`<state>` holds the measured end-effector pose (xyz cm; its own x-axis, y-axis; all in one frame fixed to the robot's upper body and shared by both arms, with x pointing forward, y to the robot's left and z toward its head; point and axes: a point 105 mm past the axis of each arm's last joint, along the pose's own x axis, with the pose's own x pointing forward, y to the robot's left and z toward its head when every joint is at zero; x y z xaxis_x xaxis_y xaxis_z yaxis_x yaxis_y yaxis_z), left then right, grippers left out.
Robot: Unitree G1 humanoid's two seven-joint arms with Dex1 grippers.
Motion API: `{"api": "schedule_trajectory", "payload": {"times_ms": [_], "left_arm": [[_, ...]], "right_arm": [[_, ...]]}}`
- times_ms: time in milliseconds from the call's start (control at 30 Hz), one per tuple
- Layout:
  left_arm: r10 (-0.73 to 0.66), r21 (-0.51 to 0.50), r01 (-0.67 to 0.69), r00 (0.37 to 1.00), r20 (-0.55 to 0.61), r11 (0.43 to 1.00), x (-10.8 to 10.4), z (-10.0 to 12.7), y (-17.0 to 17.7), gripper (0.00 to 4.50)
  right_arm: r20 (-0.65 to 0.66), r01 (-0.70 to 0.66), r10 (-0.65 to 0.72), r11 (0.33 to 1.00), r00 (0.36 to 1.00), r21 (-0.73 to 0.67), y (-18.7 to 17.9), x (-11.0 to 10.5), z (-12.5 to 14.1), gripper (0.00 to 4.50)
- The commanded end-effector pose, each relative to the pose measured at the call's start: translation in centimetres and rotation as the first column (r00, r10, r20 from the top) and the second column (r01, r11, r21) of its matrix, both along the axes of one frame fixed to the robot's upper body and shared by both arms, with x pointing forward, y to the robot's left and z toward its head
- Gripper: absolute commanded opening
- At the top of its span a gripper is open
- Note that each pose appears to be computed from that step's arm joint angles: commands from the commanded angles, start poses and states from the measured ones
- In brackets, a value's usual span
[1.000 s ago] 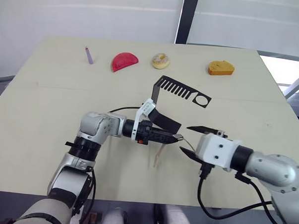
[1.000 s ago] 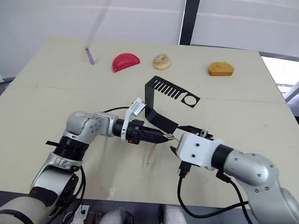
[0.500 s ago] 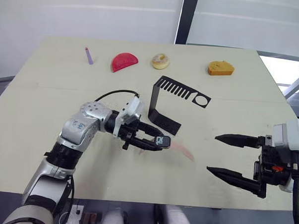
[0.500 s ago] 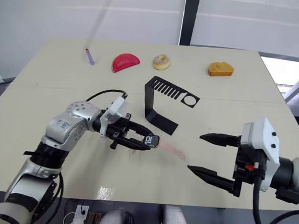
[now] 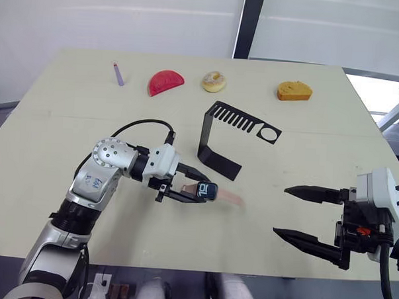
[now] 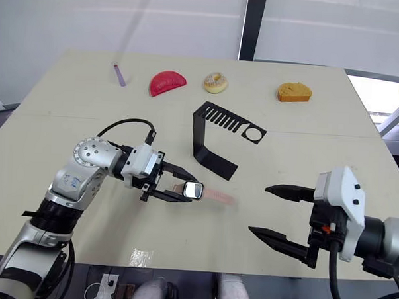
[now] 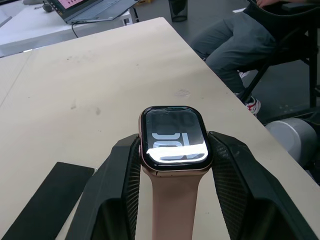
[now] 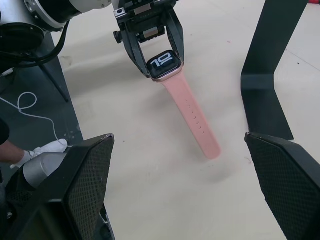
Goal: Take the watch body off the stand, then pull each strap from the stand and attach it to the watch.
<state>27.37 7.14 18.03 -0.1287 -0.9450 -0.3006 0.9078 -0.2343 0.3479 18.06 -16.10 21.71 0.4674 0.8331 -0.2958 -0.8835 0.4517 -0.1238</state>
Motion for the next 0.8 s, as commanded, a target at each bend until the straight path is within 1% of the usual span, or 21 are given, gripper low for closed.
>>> {"api": "schedule_trajectory", "payload": {"times_ms": [33, 100, 200, 300, 333, 400, 500, 600, 667, 733, 800], "left_arm": [[-0.012, 0.040, 0.014, 0.998, -0.055, 0.999, -1.0, -0.3, -0.1, 1.59], [0.008, 0.089, -0.001, 0.997, -0.079, 0.996, -1.5, -1.5, -0.4, 1.59], [0.016, 0.168, -0.004, 0.997, -0.075, 0.986, -2.0, -3.3, -0.8, 1.59], [0.055, 0.256, -0.035, 0.996, -0.071, 0.966, -1.8, -5.6, -0.9, 1.59], [0.086, 0.280, -0.065, 0.994, -0.062, 0.958, -1.4, -6.5, -1.0, 1.59], [0.114, 0.291, -0.097, 0.993, -0.041, 0.952, -1.1, -7.6, -1.2, 1.59], [0.145, 0.299, -0.132, 0.989, -0.022, 0.945, -0.9, -8.4, -1.4, 1.59], [0.171, 0.300, -0.156, 0.985, -0.025, 0.941, -0.9, -8.8, -1.6, 1.59], [0.191, 0.296, -0.168, 0.980, -0.054, 0.940, -1.1, -9.0, -1.6, 1.59], [0.206, 0.283, -0.175, 0.975, -0.086, 0.943, -1.2, -8.6, -1.2, 2.64], [0.200, 0.263, -0.162, 0.972, -0.124, 0.951, -1.5, -7.3, -0.1, 3.46]], "right_arm": [[0.043, 0.002, -0.001, 1.000, 0.999, -0.021, 0.2, 0.1, 0.2, 4.43], [0.037, -0.007, 0.008, 0.999, 0.999, -0.039, 0.3, 0.1, -0.2, 4.43], [0.034, -0.028, 0.031, 0.997, 0.999, -0.076, 0.4, 0.1, -0.9, 4.43], [0.035, -0.048, 0.052, 0.995, 0.998, -0.090, 0.5, 0.5, -1.3, 4.43], [0.034, -0.055, 0.059, 0.993, 0.998, -0.101, 0.5, 0.6, -1.6, 4.43], [0.028, -0.066, 0.069, 0.991, 0.997, -0.120, 0.5, 0.8, -2.2, 4.43], [0.020, -0.070, 0.073, 0.989, 0.997, -0.134, 0.3, 1.0, -2.9, 4.43], [0.017, -0.068, 0.071, 0.987, 0.997, -0.144, 0.1, 1.0, -3.4, 4.43], [0.010, -0.069, 0.071, 0.985, 0.997, -0.159, -0.2, 0.9, -3.8, 4.43], [0.005, -0.067, 0.069, 0.983, 0.998, -0.168, -0.6, 0.9, -4.0, 4.50], [0.003, -0.065, 0.066, 0.982, 0.998, -0.180, -1.1, 0.8, -3.9, 4.50]]}}
